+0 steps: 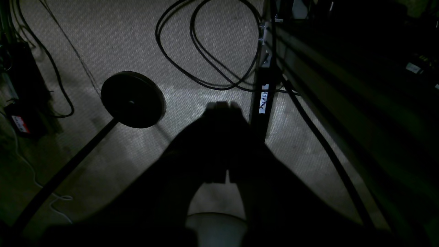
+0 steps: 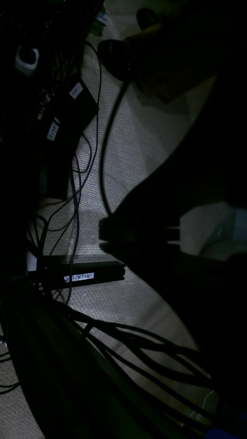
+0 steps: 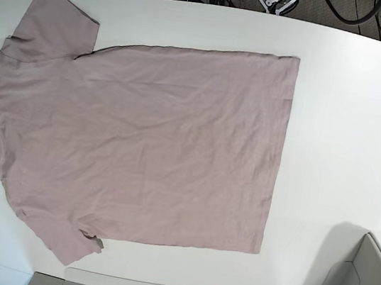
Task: Fold the T-shirt properly
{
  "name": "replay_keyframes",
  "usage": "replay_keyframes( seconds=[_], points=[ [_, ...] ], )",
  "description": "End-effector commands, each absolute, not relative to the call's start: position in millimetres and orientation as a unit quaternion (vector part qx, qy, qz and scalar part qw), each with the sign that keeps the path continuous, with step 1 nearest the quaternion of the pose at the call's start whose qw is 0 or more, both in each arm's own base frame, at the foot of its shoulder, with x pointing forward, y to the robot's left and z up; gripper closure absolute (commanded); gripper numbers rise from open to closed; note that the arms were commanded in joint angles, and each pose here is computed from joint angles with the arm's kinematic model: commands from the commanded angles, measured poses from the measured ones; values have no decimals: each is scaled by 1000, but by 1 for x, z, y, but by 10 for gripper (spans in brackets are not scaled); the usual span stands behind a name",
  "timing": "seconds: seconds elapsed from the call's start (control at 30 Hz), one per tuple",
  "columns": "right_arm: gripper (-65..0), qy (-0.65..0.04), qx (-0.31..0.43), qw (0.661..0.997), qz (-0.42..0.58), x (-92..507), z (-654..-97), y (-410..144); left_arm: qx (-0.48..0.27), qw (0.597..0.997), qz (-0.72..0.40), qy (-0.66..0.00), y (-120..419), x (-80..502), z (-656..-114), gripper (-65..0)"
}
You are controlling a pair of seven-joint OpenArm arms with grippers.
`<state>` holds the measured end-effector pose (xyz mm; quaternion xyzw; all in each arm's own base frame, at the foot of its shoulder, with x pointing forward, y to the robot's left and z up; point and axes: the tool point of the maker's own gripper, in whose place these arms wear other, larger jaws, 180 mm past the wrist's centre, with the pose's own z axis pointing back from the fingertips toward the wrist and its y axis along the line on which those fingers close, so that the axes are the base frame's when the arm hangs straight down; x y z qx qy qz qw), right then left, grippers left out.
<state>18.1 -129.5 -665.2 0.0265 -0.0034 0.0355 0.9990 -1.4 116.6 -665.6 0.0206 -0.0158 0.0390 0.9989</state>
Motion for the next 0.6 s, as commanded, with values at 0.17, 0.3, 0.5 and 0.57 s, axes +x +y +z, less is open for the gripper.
replay_keyframes(
  seconds=[0.17, 0.3, 0.5, 0.57],
  points=[
    [-2, -22, 24, 999, 33, 40, -664, -131, 20, 999, 37, -18, 114, 0, -666, -1],
    [-2, -27, 24, 999, 33, 47, -664, -131, 20, 999, 37, -17, 114, -1, -666, -1],
    [-2, -23, 23, 999, 37, 42, -664, -131, 20, 999, 34, -18, 114, 0, -666, -1],
    [-2, -23, 23, 999, 37, 42, -664, -131, 20, 999, 33, -18, 114, 0, -666, -1]
  ],
)
